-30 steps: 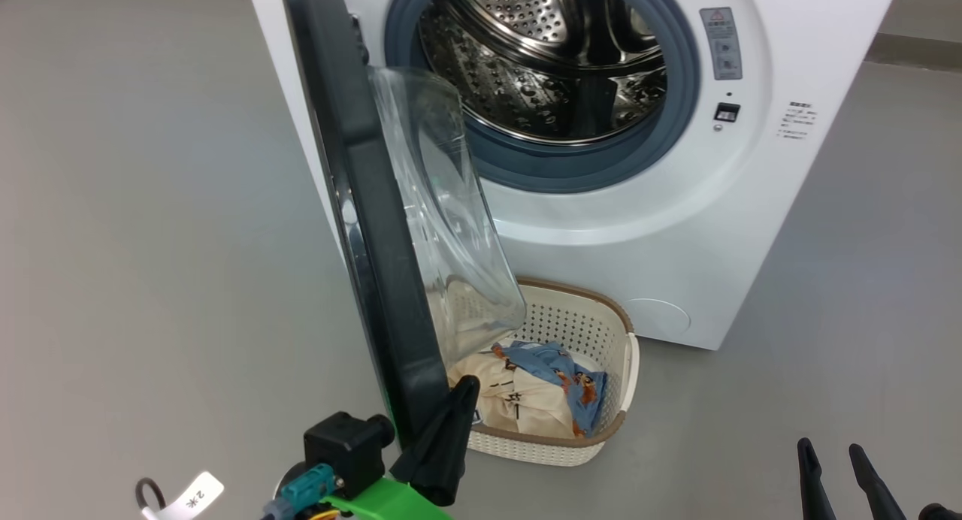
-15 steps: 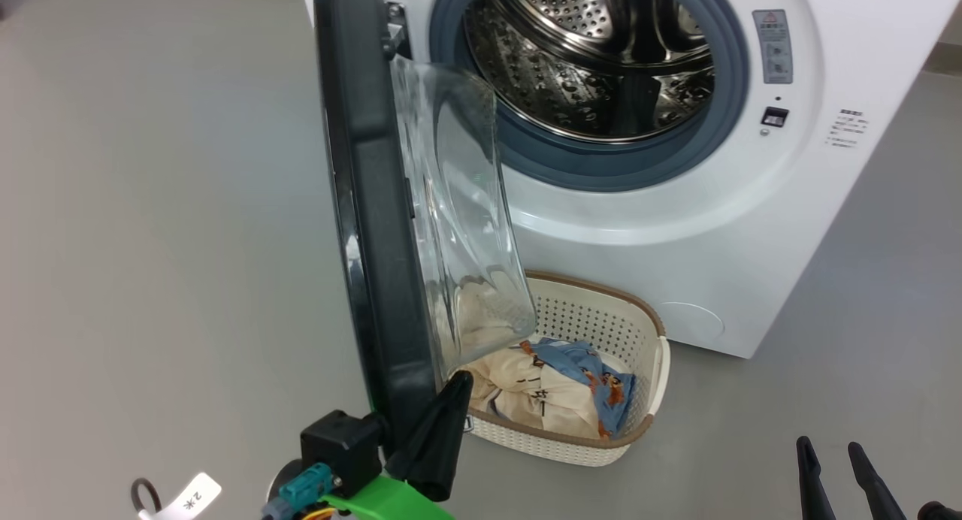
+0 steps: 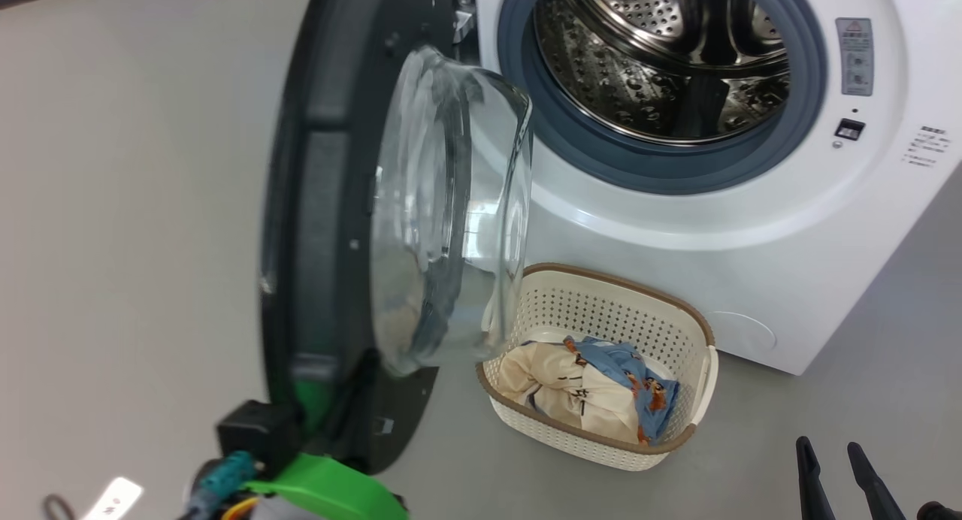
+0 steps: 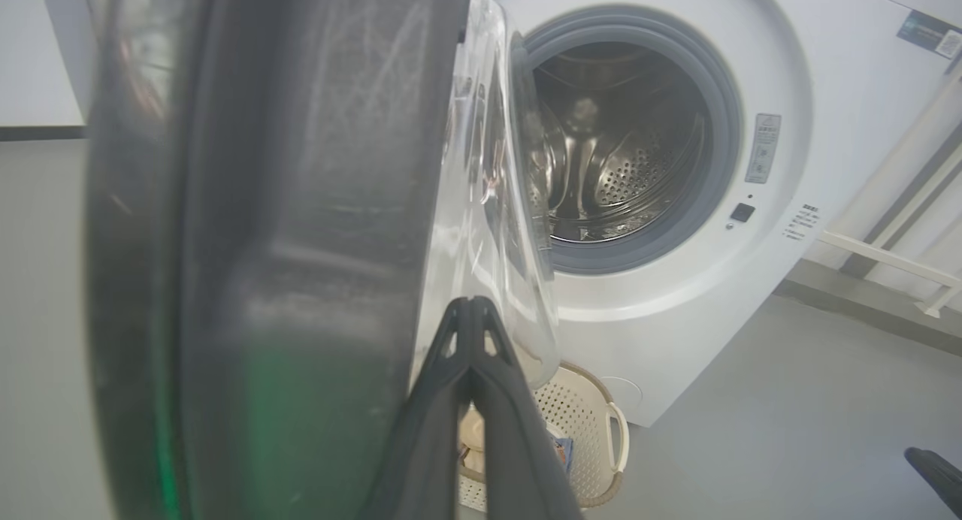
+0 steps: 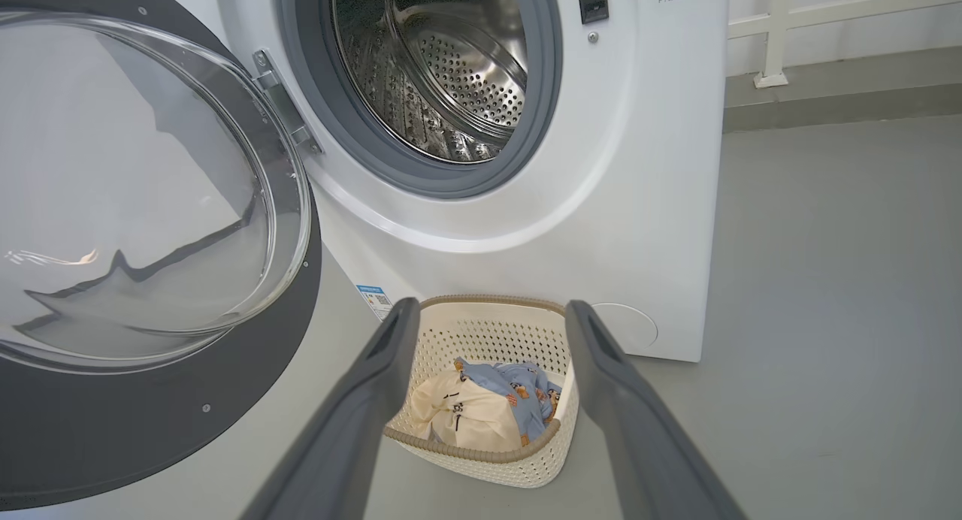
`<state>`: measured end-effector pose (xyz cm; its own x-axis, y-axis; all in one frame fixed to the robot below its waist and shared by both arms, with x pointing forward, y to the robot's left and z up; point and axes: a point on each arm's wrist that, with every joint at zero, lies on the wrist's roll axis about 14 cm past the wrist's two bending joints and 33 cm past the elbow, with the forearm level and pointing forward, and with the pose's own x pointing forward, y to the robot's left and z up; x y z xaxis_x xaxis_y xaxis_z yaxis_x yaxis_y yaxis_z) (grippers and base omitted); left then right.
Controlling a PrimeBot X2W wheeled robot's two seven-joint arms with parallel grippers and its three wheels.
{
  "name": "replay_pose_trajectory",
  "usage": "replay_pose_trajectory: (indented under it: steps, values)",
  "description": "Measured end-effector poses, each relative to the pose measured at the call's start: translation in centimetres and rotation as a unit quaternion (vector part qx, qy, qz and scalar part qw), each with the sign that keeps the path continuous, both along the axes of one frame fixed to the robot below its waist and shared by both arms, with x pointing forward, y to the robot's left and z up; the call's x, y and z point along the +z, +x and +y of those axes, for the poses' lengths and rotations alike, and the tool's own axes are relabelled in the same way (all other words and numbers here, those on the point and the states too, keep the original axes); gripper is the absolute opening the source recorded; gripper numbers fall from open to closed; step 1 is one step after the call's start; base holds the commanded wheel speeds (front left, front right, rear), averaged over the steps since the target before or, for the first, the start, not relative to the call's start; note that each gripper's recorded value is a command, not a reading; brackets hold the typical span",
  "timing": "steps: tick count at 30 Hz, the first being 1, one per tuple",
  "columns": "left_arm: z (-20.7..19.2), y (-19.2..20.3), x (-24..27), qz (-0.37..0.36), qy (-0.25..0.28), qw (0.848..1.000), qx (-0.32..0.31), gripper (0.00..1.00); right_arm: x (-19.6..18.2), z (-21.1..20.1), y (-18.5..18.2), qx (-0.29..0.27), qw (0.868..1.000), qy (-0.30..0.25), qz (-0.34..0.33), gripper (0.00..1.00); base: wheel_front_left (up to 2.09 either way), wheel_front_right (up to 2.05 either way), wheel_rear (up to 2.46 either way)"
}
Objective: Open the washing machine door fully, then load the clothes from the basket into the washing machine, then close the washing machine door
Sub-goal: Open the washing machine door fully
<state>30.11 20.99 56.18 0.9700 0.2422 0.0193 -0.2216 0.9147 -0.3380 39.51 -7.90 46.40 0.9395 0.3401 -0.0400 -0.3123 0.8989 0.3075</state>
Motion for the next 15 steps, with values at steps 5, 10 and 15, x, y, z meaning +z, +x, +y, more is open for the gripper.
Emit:
replay_pose_trajectory:
  steps: [5, 10, 15]
  values:
    - [5.1, -1.2, -1.6, 0.016, 0.007, 0.996, 0.083, 0.00, -0.2, 0.6, 0.2, 0.010, 1.000, -0.001, 0.002, 1.00, 0.00, 0.00, 0.00]
    - [8.7, -1.5, -3.1, 0.026, 0.009, 0.991, 0.134, 0.00, -0.3, 0.3, 0.1, 0.009, 1.000, -0.004, 0.003, 1.00, 0.00, 0.00, 0.00]
    - [11.7, -1.5, -4.8, 0.036, 0.008, 0.984, 0.172, 0.00, -0.3, -0.4, -0.2, 0.003, 1.000, -0.008, 0.002, 1.00, 0.00, 0.00, 0.00]
